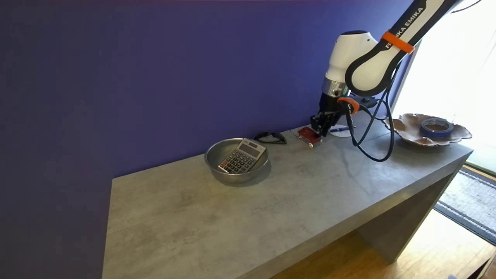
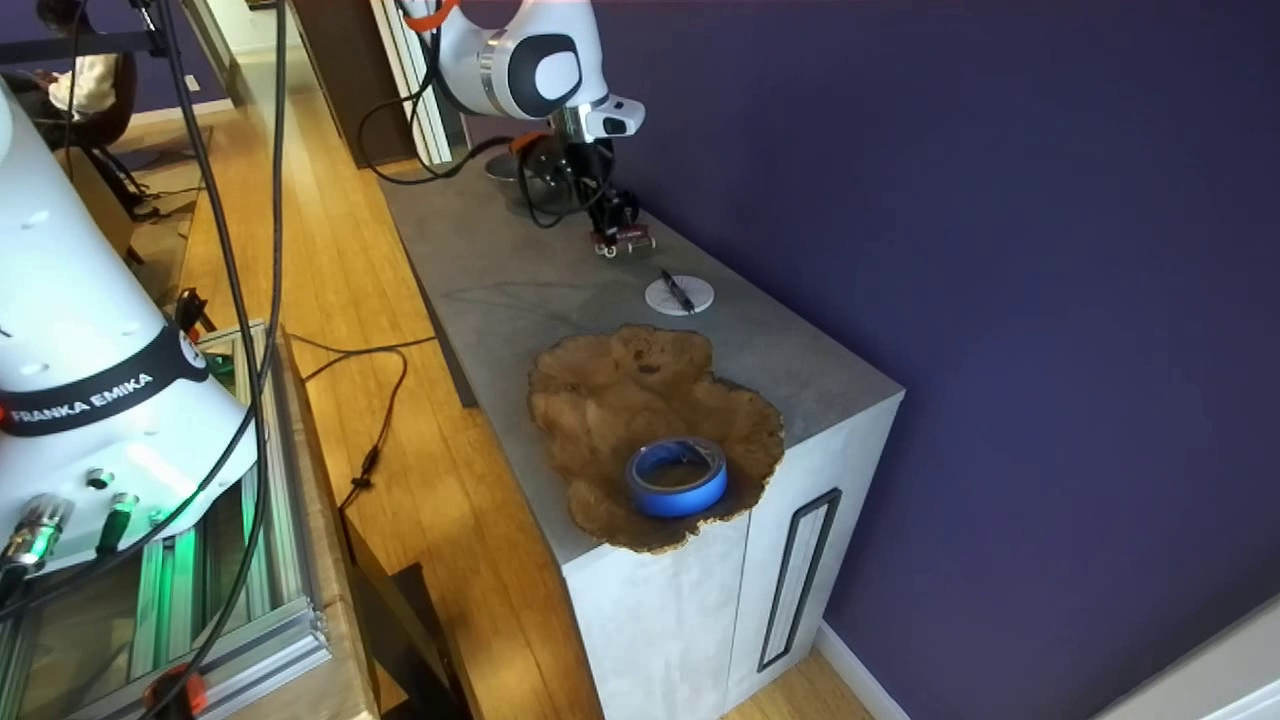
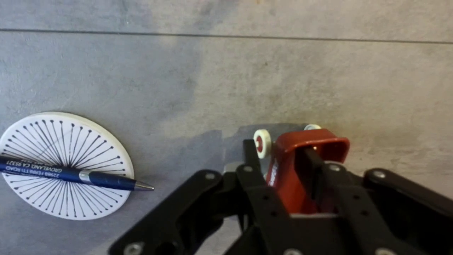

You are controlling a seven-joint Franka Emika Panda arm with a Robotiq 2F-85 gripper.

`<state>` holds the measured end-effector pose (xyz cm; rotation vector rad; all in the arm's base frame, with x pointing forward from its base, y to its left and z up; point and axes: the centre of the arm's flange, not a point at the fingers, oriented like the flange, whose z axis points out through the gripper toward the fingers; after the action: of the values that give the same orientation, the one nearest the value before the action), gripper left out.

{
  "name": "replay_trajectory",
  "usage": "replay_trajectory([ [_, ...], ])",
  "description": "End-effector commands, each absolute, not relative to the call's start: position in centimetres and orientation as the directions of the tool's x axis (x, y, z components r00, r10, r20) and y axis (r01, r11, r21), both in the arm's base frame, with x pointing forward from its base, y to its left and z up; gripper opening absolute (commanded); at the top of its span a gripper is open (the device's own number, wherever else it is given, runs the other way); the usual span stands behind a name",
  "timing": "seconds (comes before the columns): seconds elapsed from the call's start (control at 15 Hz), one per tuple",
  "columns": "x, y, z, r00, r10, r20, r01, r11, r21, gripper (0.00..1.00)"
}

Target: Put the red wagon in the wooden bowl.

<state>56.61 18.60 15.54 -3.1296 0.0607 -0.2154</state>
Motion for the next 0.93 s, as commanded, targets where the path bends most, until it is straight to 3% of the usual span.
replay_trajectory([
  [0.0,57.2,19.1,14.7,0.986,-0.045,0.161,-0.047,-0.999,0.006,0.07],
  [0.13,57.3,19.1,14.7,0.984,-0.046,0.170,-0.046,-0.999,-0.001,0.00],
  [0.47,55.6,18.2,19.3,0.980,-0.068,0.185,-0.057,-0.996,-0.065,0.01],
  [0.87,49.2,12.3,26.3,0.980,-0.174,0.097,-0.150,-0.965,-0.217,0.01],
])
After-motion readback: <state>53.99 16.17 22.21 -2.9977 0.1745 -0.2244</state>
